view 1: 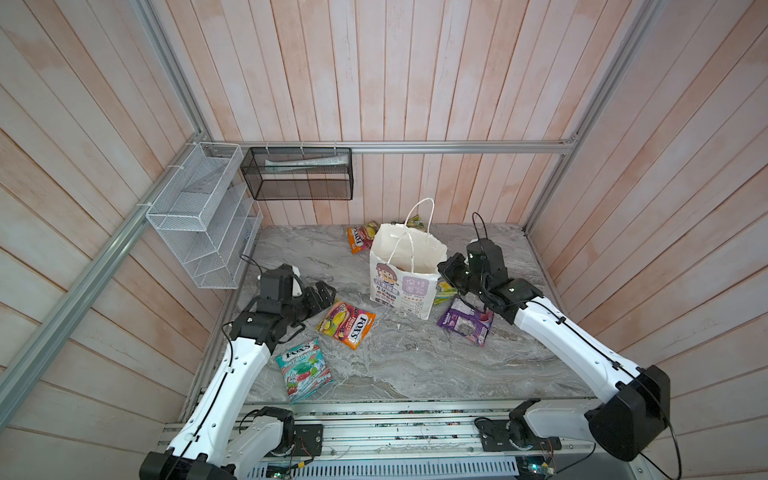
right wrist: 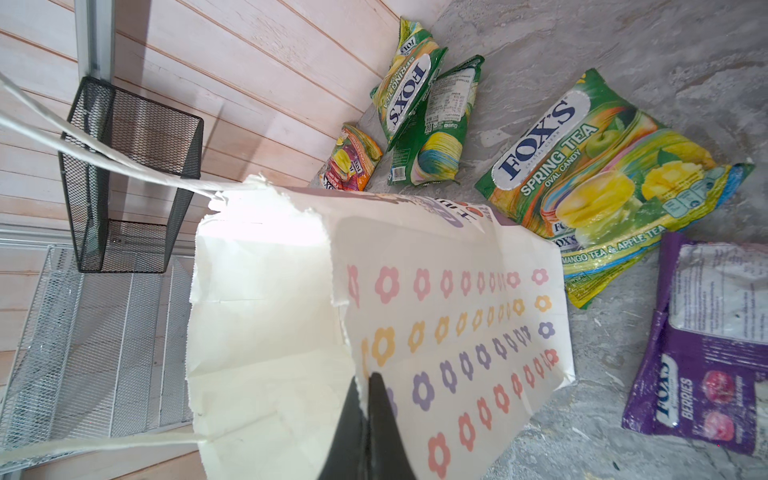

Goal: Place the snacks into the paper bag
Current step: 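Withdraw the left gripper and move it down to the teal Mint Blossom bag, then grasp the teal Mint Blossom bag with the left gripper and lift it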

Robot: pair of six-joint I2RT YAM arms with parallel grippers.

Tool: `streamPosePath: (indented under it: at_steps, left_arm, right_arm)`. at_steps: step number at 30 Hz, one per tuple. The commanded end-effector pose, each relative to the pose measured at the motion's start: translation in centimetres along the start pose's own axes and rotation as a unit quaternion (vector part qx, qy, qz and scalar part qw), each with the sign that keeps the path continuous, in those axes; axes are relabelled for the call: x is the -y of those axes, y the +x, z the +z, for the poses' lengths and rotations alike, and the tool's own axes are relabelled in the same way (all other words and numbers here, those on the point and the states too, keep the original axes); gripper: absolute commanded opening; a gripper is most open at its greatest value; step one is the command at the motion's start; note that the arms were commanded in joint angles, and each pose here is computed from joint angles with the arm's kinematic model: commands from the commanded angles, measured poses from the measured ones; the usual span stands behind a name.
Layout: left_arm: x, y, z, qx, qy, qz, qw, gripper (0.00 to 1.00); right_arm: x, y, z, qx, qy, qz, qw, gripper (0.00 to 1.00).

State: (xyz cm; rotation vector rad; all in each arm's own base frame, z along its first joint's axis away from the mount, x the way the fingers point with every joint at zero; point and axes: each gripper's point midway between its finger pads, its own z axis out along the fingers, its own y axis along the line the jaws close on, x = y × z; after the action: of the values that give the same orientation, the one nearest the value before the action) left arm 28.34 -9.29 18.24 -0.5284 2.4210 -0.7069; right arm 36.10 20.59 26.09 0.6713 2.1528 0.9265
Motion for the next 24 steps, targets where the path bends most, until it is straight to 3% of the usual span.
streamPosePath:
  at_steps: [1,4,8,14,24]
  left_arm:
    - [-3.3,3.3,0.4,-0.017,-0.044,-0.112,0.993,1.0]
    - [-7.5,5.7,1.5,-0.027,-0.14,-0.173,0.975,1.0]
    - [-12.2,8.0,2.3,-0.054,-0.271,-0.217,0.936,1.0]
    - [-14.0,9.3,3.9,-0.053,-0.283,-0.249,0.925,1.0]
    - [-15.8,9.7,4.7,-0.049,-0.33,-0.256,0.907,1.0]
  right_arm:
    - [0.9,0.1,-0.4,0.003,0.009,0.005,1.0,0.0]
    - [1.1,0.2,-0.3,0.002,0.008,0.006,1.0,0.0]
    - [1.1,0.3,-0.2,0.003,0.004,0.001,1.0,0.0]
    - [1.0,0.4,-0.3,0.001,0.0,-0.015,1.0,0.0]
    - [0.6,0.2,0.1,-0.001,-0.009,-0.04,0.999,0.0]
